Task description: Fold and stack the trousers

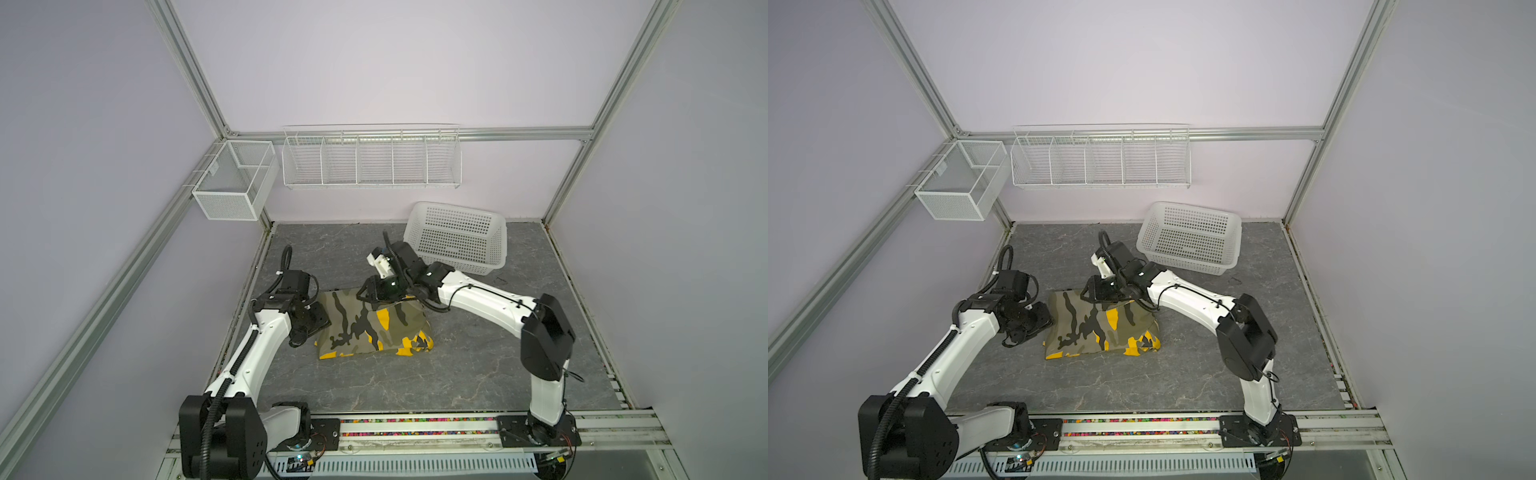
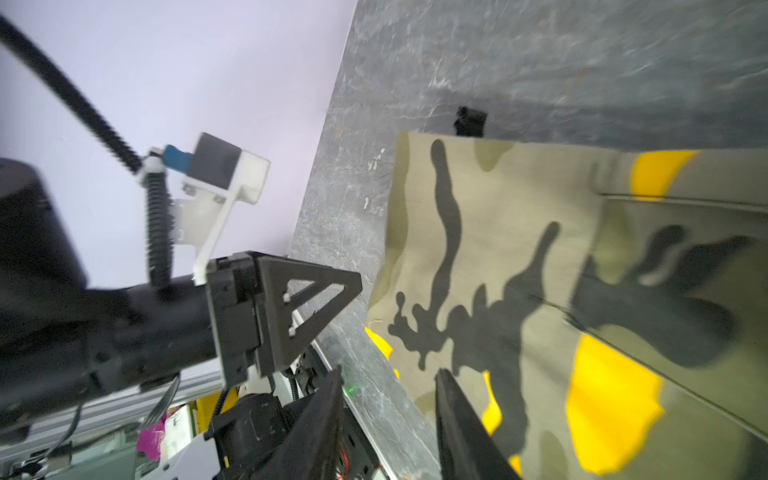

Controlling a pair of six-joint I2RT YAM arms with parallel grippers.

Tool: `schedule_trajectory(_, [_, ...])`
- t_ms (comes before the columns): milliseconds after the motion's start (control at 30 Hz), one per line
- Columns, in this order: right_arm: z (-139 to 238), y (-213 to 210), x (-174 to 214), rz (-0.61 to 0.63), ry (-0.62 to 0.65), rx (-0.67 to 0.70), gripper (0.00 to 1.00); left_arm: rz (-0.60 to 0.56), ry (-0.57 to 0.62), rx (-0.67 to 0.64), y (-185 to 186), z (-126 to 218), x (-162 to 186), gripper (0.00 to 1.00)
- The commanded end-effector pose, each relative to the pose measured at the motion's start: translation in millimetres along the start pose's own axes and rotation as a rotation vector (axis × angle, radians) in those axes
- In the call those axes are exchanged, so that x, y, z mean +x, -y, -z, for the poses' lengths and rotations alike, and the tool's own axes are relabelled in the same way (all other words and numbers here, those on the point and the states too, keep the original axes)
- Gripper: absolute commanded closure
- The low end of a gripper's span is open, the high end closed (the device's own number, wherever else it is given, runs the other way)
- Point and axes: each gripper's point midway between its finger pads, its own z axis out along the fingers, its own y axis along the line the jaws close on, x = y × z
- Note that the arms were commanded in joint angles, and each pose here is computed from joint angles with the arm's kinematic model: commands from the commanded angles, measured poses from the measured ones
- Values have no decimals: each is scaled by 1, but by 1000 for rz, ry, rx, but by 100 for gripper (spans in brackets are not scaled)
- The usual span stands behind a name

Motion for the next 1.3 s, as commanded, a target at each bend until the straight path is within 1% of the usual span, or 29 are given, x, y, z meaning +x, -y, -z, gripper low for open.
schedule_trajectory(0, [30,39,21,107,-35,161,59,13,-39,2,-5,-16,5,36])
schedule_trajectory(133, [45,68,43,181,-94,252,59,24,-60,2,-7,-33,5,36])
schedule_trajectory(233, [44,82,59,219,-132,277,59,18,-66,13,-5,-43,-1,38])
schedule_trajectory(333, [39,100,74,254,-163,316,60,7,-55,50,5,-43,-10,40])
schedule_trajectory(400, [37,113,80,263,-177,348,61,-2,-54,44,6,-45,-13,42])
schedule_trajectory(533, [32,134,95,285,-221,407,62,-30,-107,35,6,-60,-11,50])
schedule_trajectory(733, [27,164,127,298,-306,463,63,-46,-122,49,10,-67,-13,57])
schedule_trajectory(900, [23,177,141,317,-355,492,64,-67,-128,78,18,-68,-18,70])
schedule_trajectory(1000, [21,183,148,326,-376,501,65,-84,-129,84,21,-65,-21,84])
schedule_trajectory(1067, [22,186,151,336,-386,513,65,-98,-126,86,24,-58,-24,96])
schedule_trajectory(1100, [22,187,153,341,-393,517,65,-104,-121,91,26,-53,-26,100])
schedule_trajectory(1267, [26,192,159,360,-402,536,66,-147,-105,144,45,-25,-37,100])
